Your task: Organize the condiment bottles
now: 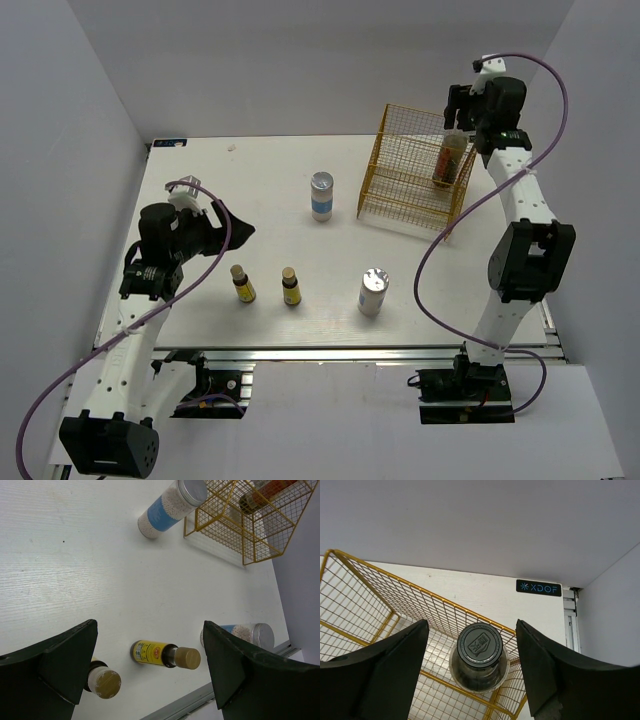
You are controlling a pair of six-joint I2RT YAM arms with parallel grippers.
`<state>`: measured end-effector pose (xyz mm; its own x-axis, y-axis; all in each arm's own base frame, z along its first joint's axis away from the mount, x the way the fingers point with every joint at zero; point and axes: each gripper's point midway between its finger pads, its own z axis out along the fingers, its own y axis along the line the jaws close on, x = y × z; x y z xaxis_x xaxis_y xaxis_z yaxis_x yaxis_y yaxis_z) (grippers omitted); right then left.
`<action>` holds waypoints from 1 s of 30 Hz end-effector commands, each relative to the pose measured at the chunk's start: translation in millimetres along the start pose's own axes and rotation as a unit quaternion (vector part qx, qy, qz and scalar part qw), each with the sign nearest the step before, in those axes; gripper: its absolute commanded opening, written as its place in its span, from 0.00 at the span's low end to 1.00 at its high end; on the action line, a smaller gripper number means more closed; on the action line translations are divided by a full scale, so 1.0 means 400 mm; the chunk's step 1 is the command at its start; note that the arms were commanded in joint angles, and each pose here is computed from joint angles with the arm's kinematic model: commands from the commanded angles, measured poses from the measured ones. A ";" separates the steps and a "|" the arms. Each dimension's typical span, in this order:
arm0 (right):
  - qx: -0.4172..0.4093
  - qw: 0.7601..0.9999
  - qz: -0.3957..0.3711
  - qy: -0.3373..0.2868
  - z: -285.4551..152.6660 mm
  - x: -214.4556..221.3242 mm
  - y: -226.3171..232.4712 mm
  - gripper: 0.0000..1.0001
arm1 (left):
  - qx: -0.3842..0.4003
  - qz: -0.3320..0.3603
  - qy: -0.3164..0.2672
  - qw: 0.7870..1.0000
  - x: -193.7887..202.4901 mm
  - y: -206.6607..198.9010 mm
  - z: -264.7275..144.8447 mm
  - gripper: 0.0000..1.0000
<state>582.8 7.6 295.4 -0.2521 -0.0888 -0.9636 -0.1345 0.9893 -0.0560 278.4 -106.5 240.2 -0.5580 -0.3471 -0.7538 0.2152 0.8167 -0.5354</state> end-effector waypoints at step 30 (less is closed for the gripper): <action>-0.601 0.755 -0.260 0.041 -0.791 0.372 0.646 0.89 | 0.044 0.010 0.036 0.998 0.023 -0.046 -0.023 0.84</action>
<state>224.0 217.8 224.7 0.0190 -0.4536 -0.8910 -0.9993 0.0212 -0.0321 266.8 -118.6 233.0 -0.6232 -0.3145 -0.7160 0.2562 0.7829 -0.5669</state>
